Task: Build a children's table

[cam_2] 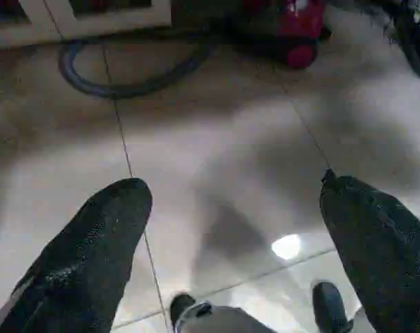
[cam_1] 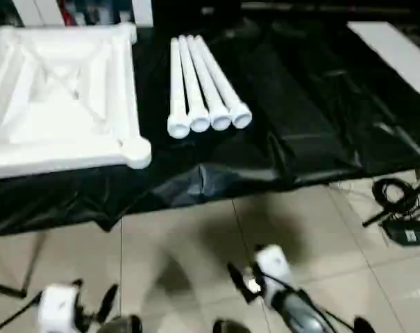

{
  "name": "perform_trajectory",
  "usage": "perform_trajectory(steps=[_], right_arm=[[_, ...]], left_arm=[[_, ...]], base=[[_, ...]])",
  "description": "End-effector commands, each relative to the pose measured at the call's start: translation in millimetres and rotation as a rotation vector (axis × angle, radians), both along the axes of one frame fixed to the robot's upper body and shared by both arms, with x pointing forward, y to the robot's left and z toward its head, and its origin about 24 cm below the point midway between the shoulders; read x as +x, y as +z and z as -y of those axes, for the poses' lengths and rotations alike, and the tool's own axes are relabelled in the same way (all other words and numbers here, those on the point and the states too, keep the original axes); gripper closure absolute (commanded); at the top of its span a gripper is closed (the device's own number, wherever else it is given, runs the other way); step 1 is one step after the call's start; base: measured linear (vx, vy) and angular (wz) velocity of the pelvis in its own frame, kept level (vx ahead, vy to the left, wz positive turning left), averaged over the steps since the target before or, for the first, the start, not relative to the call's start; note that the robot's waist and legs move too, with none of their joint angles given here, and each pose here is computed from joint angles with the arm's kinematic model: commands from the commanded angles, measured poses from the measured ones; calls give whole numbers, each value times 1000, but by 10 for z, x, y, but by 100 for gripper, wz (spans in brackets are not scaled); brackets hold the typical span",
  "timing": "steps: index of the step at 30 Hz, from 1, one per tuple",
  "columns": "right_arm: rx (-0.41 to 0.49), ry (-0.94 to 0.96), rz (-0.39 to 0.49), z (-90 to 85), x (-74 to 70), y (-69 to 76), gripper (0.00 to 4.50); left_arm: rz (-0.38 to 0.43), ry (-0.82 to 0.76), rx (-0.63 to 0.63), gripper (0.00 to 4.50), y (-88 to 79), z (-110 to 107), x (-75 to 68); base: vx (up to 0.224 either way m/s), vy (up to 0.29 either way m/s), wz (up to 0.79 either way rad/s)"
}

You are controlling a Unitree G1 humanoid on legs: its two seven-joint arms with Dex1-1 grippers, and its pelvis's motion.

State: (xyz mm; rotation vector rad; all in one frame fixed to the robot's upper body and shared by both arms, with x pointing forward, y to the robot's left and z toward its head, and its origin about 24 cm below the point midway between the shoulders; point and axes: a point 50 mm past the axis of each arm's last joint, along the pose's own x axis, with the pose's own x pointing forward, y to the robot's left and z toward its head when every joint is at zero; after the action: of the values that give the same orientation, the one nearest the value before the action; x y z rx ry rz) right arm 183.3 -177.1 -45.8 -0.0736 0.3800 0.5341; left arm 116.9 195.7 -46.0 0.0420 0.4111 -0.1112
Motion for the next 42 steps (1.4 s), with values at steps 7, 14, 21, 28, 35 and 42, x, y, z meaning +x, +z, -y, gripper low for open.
perform_trajectory(steps=[7,14,21,28,35,42], right_arm=[[159,-140,192,141,212,900,0],[175,-231,404,167,803,1475,0],[182,-386,400,210,1081,1587,0],[82,-387,297,49,1168,1263,0],[170,-327,312,-176,1130,1339,0],[170,-257,313,-327,1169,1302,0]], left_arm=[[282,207,149,7,884,-246,160],[452,255,195,7,1451,-215,720],[477,144,105,7,1491,131,1225],[416,83,94,7,1390,313,1548],[418,196,135,7,1456,101,1529],[417,197,130,7,1474,64,1552]], base=[[0,0,0],[0,0,0],[0,0,0],[0,0,0],[28,-2,4],[102,7,62]])
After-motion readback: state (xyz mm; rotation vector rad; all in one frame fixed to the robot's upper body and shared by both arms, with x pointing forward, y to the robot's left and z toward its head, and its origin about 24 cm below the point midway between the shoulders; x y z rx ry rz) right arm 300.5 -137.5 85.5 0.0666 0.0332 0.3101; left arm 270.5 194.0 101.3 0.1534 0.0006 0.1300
